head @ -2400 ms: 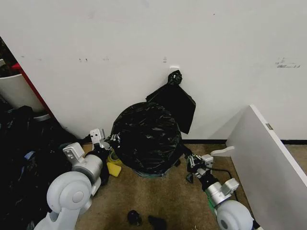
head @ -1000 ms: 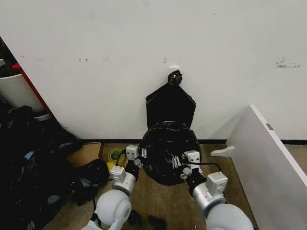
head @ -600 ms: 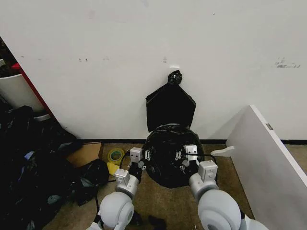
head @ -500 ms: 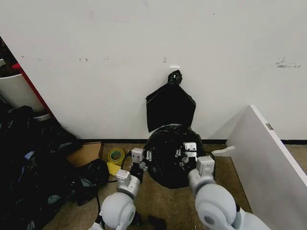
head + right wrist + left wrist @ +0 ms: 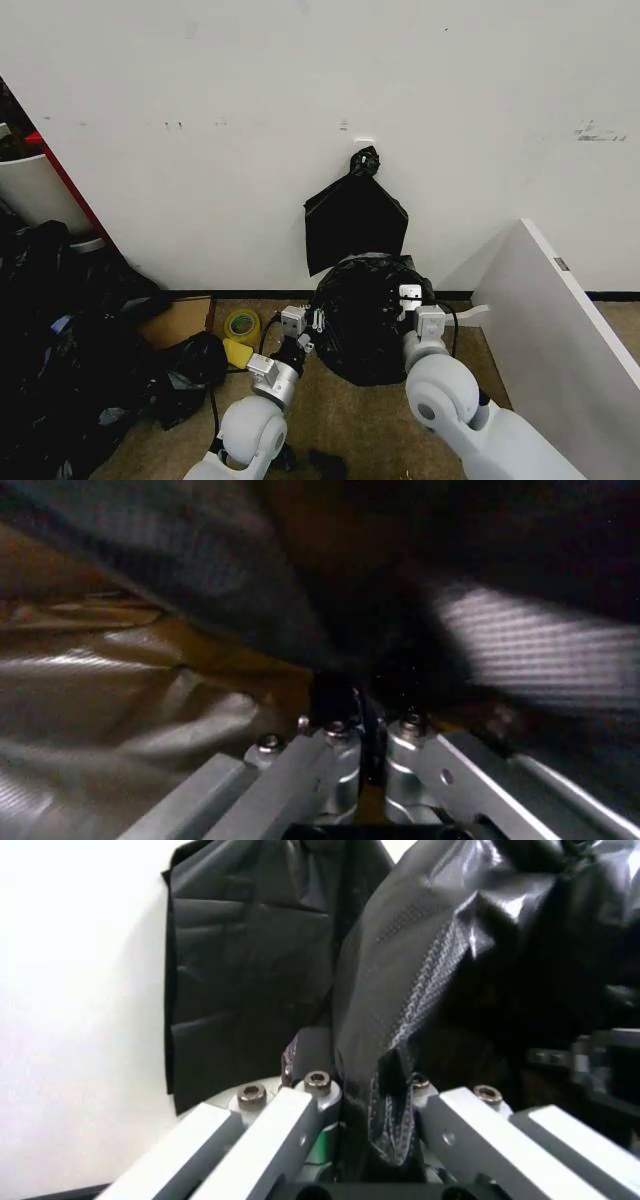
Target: Place the garbage bag over the trash bin.
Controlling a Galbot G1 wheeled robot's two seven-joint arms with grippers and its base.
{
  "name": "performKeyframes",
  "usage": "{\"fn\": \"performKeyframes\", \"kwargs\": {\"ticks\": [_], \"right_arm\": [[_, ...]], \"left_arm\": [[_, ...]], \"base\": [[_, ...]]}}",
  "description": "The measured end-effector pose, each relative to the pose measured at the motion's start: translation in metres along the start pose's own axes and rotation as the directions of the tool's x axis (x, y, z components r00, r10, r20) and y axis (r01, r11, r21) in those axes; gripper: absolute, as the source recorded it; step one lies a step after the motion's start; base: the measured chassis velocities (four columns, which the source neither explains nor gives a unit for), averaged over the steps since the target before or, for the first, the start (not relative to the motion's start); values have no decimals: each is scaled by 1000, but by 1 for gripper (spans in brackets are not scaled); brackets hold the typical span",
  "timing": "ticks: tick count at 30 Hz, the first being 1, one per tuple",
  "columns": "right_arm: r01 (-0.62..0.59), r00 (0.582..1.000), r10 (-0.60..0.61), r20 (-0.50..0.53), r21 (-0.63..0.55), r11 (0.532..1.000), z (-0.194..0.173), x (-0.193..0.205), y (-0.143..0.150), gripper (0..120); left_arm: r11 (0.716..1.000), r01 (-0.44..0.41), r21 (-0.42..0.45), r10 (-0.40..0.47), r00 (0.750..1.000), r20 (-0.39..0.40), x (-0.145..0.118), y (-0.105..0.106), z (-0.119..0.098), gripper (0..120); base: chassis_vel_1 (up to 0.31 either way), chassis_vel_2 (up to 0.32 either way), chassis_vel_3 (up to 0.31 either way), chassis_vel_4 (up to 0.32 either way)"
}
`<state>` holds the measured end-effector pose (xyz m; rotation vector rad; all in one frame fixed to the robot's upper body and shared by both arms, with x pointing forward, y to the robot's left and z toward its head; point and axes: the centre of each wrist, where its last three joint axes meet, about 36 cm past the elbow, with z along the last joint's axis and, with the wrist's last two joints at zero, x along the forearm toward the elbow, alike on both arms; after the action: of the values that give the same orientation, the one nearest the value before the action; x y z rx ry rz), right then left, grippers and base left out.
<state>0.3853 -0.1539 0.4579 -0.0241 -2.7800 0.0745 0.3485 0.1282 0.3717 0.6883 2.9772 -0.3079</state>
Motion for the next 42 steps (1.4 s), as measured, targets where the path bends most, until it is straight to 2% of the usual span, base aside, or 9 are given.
{"fn": "performKeyframes", "kwargs": {"ticks": [4, 8, 13, 17, 25, 28, 34, 39, 42], "right_arm": [[-26, 999, 25, 42, 39, 999, 10, -16, -1, 0], [-21, 999, 18, 50, 44, 999, 13, -16, 0, 0], [101, 995, -101, 27, 17, 995, 4, 20, 8, 0], [123, 992, -124, 10, 17, 992, 3, 16, 13, 0], [9, 1000, -11, 13, 127, 992, 19, -33, 17, 0], [-17, 1000, 16, 9, 155, 988, 24, -42, 16, 0], [-55, 997, 42, 66, 213, 976, 34, -48, 14, 0], [63, 993, -79, 83, 183, 981, 25, -11, 17, 0], [190, 982, -190, -9, 100, 977, 5, 17, 19, 0]], "left_arm": [[1000, -5, -7, 5, 1000, -12, 0, 0, 2, 1], [1000, 4, -11, -4, 1000, -14, -1, 3, 2, 1], [999, 25, -27, -26, 1000, -10, -6, 14, 3, 1], [999, 9, -33, -9, 1000, -8, -3, 11, 6, 1], [998, -22, -61, 21, 1000, -6, 5, 5, 3, 1], [998, -19, -68, 19, 1000, -1, 7, 7, 0, 1], [997, -8, -74, 9, 1000, 8, 8, 12, -3, 1], [996, 15, -88, -14, 1000, 14, 7, 21, -3, 1], [995, 10, -100, -9, 1000, 15, 7, 23, -1, 1]], "base": [[0, 0, 0, 0], [0, 0, 0, 0], [0, 0, 0, 0], [0, 0, 0, 0], [0, 0, 0, 0], [0, 0, 0, 0], [0, 0, 0, 0], [0, 0, 0, 0], [0, 0, 0, 0]]}}
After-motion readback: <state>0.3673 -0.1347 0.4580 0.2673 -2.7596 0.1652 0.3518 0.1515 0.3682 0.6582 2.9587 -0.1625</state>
